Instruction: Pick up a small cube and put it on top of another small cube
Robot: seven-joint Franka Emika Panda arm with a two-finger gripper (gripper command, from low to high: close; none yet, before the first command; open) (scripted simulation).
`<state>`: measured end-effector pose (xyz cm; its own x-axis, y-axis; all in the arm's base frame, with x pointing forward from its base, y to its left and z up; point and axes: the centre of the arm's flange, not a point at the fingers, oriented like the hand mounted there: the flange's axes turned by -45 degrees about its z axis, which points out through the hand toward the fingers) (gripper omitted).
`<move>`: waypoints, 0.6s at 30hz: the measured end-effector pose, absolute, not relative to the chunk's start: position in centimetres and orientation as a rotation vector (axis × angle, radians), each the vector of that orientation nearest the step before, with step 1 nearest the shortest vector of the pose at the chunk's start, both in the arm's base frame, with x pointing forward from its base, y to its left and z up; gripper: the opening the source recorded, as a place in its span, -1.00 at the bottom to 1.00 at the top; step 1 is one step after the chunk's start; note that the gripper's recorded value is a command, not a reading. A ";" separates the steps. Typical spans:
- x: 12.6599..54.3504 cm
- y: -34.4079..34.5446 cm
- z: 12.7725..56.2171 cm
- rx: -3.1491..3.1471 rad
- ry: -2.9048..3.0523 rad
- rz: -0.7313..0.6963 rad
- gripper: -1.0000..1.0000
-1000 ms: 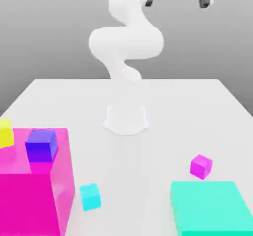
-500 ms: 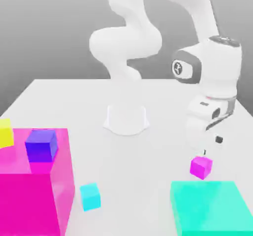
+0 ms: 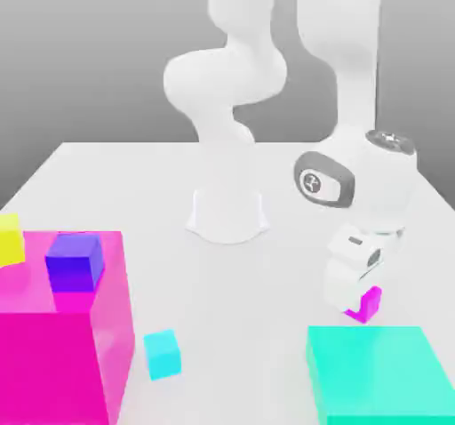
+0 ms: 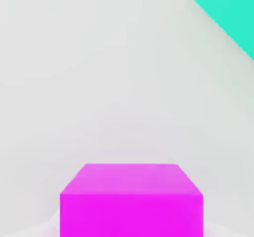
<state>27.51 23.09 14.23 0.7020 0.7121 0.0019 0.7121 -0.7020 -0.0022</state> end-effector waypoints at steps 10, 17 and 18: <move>35.8 19.5 23.7 -2.995 -0.915 -0.051 -1.00; 47.0 0.0 33.4 -3.121 -0.172 -0.076 -1.00; 47.6 -2.8 34.9 -3.122 -0.084 -0.080 -1.00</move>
<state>47.60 -2.79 34.92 0.9973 0.0530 0.0515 0.0539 -0.9984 -0.0159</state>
